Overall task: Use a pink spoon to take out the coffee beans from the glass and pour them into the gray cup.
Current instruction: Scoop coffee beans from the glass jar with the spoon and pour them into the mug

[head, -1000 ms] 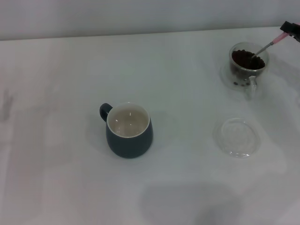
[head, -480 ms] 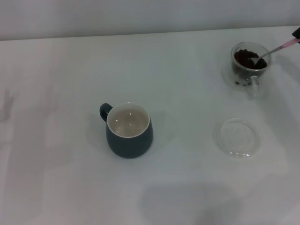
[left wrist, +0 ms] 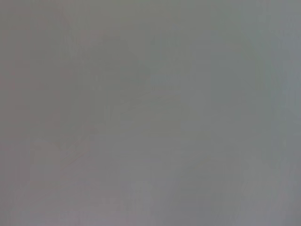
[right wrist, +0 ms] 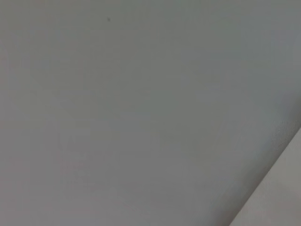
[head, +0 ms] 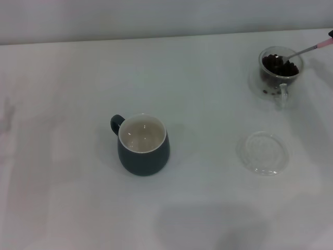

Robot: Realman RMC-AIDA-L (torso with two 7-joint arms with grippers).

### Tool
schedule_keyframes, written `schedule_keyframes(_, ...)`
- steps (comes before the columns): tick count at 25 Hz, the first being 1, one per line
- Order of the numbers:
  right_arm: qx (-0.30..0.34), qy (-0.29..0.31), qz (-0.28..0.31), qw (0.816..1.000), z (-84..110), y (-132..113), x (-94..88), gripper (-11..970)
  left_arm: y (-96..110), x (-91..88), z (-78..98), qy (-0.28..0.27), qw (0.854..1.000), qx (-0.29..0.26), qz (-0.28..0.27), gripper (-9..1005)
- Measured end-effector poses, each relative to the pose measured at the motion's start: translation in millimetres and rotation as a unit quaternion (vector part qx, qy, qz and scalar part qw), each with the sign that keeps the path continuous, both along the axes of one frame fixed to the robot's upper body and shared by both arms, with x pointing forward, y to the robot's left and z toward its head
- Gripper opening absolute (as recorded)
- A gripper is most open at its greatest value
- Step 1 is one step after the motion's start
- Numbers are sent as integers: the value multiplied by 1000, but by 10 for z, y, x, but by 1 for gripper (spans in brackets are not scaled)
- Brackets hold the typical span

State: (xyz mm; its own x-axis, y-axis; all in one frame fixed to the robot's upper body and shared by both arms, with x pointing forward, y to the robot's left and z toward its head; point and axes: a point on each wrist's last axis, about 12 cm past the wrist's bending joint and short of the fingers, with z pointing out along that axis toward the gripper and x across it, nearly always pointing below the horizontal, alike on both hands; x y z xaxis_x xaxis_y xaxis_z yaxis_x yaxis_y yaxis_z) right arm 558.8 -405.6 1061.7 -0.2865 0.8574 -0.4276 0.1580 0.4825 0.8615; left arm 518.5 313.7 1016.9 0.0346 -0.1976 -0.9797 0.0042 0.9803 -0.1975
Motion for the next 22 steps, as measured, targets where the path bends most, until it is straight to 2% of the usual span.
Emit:
schedule_keyframes(4,31,14,-31,999,-36,-51,-20,169,5,-1,1,0,1000,0,1,819)
schedule_keyframes(13,78,18,-61,995,-101,-135,-126,170,21,-4,16,-7,1000,1,3,821)
schedule_keyframes(22,101,-12,-19,995,23,-89,-98,172,0,34,39,-11,1000,2,0,821)
